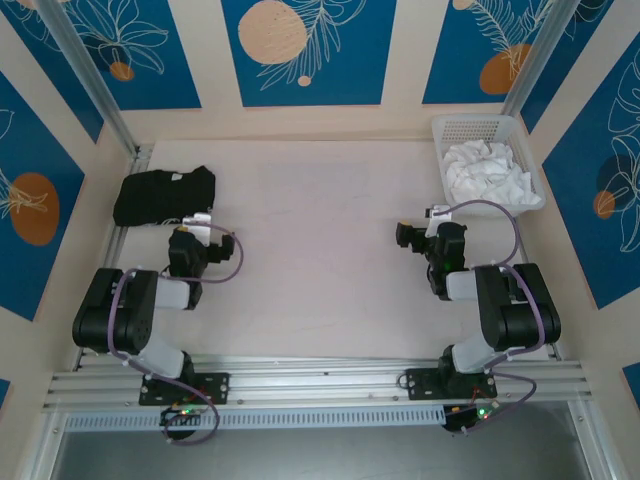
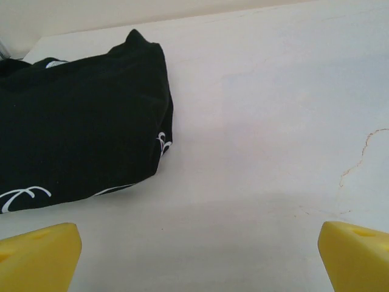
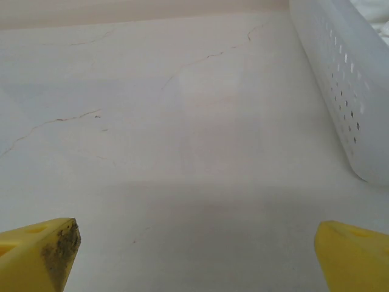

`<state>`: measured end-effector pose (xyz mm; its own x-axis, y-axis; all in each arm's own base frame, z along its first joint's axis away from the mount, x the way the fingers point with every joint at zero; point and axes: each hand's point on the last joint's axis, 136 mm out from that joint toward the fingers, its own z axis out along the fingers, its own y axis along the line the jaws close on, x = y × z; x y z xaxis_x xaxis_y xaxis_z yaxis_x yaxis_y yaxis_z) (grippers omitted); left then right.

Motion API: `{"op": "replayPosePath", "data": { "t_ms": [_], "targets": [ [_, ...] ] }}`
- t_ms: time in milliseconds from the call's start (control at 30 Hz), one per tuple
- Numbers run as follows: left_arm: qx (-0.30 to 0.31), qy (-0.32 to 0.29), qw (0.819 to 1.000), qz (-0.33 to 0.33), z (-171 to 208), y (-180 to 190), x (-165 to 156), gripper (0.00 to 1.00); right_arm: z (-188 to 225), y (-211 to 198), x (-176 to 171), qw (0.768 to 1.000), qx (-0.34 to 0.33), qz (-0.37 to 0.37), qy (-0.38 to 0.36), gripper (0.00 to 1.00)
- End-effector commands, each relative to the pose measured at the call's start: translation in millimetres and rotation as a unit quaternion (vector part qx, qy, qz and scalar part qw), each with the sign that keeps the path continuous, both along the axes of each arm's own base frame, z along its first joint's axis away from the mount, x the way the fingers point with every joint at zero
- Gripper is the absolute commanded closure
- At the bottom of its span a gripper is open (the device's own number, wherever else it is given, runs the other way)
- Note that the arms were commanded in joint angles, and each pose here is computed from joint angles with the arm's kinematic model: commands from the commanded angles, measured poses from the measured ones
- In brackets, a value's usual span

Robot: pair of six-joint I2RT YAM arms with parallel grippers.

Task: Fold the inside-out t-shirt

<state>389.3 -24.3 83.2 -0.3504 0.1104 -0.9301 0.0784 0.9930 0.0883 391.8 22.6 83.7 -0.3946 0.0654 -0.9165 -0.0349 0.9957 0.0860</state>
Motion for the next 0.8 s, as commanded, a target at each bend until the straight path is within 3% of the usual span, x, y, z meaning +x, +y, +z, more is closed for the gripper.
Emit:
{"op": "replayPosePath", "data": {
  "t_ms": [0, 767],
  "targets": [
    [0.001, -0.012, 1.0, -0.014, 7.7, -6.2, 4.9, 0.0, 10.6, 2.2, 3.1, 1.0, -0.004, 0.01, -0.022, 0.01],
    [-0.006, -0.008, 1.0, -0.003, 8.2, -1.3, 7.0, 0.0, 10.1, 1.8, 4.5, 0.999, 0.021, 0.029, -0.011, 0.01]
  ]
}}
